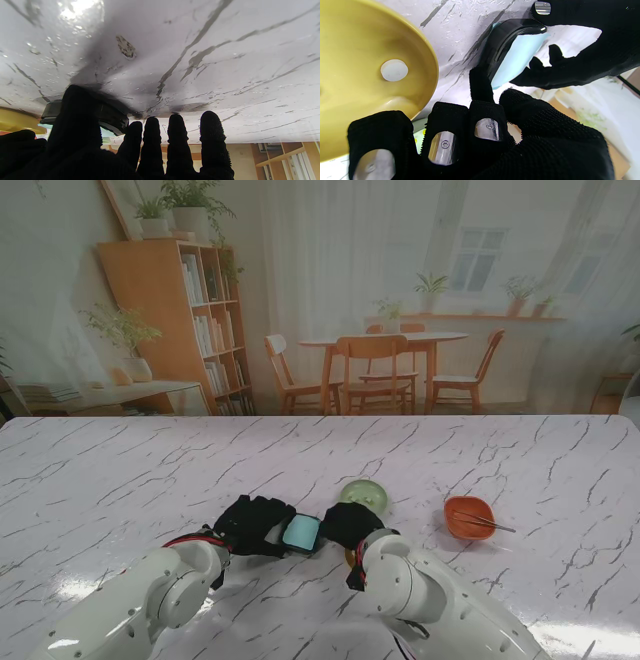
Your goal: Refill the pill box with tweezers
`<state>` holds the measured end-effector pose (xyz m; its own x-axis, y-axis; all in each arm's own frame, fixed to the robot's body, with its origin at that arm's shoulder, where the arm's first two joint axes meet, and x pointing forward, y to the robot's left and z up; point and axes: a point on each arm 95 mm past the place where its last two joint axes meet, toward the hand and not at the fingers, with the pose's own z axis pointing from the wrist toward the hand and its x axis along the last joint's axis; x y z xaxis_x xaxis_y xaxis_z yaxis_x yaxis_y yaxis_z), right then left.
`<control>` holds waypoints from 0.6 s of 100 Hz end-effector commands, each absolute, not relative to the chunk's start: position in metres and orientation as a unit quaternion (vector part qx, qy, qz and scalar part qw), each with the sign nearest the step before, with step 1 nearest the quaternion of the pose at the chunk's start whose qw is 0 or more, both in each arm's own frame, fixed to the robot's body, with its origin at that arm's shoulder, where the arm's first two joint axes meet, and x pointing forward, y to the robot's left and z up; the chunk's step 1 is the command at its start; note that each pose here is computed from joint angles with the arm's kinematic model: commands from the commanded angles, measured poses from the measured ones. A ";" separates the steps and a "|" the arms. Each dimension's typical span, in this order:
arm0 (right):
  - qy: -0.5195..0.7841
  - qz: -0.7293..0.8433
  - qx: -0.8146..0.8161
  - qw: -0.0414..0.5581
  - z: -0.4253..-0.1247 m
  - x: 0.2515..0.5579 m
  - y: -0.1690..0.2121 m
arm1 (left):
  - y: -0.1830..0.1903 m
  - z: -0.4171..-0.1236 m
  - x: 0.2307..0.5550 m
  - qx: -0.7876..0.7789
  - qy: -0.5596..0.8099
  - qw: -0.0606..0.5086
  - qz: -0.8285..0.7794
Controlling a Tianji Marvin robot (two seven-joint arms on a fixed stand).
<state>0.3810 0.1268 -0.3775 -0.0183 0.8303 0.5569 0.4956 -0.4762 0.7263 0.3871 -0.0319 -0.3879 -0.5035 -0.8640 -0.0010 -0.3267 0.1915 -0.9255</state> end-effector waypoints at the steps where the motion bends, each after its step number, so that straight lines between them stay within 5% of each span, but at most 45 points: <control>1: 0.486 0.528 0.680 0.152 -0.373 0.378 0.136 | -0.033 -0.406 0.375 -0.418 0.735 0.253 -0.471; 60: 0.510 0.514 0.671 0.158 -0.359 0.382 0.139 | -0.032 -0.406 0.374 -0.420 0.736 0.251 -0.469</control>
